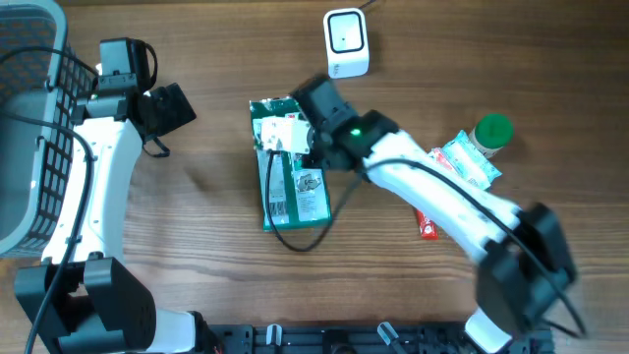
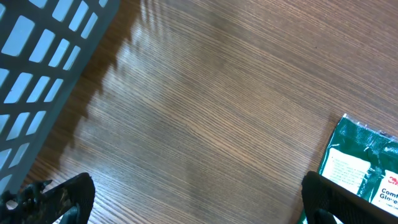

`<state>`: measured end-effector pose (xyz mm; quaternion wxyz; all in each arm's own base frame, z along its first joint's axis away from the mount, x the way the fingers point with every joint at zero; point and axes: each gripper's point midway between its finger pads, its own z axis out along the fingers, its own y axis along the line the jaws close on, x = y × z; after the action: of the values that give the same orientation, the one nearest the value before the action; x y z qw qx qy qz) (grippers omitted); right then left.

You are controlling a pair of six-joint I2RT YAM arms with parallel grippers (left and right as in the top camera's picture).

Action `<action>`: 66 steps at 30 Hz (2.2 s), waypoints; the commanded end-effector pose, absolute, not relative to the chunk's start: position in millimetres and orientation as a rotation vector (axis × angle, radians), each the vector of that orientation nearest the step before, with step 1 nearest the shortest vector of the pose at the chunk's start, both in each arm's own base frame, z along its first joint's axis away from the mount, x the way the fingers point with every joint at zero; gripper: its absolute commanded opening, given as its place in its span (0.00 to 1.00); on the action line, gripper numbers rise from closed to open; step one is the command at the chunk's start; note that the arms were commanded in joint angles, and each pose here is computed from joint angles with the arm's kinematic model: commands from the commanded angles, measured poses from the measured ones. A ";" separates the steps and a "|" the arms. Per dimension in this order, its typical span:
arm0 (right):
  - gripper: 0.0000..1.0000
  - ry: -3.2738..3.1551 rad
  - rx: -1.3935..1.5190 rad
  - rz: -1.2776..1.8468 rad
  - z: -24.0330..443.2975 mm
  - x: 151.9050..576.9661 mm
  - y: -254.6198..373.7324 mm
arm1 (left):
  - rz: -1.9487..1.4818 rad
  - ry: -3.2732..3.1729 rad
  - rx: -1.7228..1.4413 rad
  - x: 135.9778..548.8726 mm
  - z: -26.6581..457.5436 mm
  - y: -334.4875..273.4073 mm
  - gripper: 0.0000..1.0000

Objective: Scan the item barcode

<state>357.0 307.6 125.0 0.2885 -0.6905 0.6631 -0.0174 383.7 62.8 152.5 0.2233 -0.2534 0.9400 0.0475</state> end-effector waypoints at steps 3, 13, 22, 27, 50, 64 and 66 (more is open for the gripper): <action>0.12 1.683 -1.638 -0.236 220.2 347.3 297.0 | 0.145 2.577 -0.688 385.6 159.6 67.1 1.00; 0.08 1.744 -0.747 -0.785 354.6 350.7 206.2 | 0.145 2.577 -0.688 385.7 159.6 67.0 1.00; 0.05 1.678 -0.634 -0.937 378.5 322.0 207.2 | 0.145 2.577 -0.688 385.6 159.6 67.1 1.00; 0.05 1.617 -0.714 -1.027 377.3 298.2 230.5 | 0.145 2.577 -0.688 385.7 159.6 67.0 1.00; 0.04 1.523 -0.847 -1.268 380.0 287.1 262.4 | 0.145 2.577 -0.687 385.7 159.6 66.9 1.00; 0.05 1.434 -0.944 -1.193 389.3 252.2 298.7 | 0.145 2.577 -0.688 385.6 159.6 67.1 1.00; 0.05 1.428 -0.952 -1.195 389.7 250.8 299.9 | 0.145 2.577 -0.688 385.7 159.6 67.0 1.00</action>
<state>253.5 298.1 389.7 0.5059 -0.3926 0.5932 -0.4879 383.7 62.8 152.5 0.2233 -0.2534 0.9400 0.0475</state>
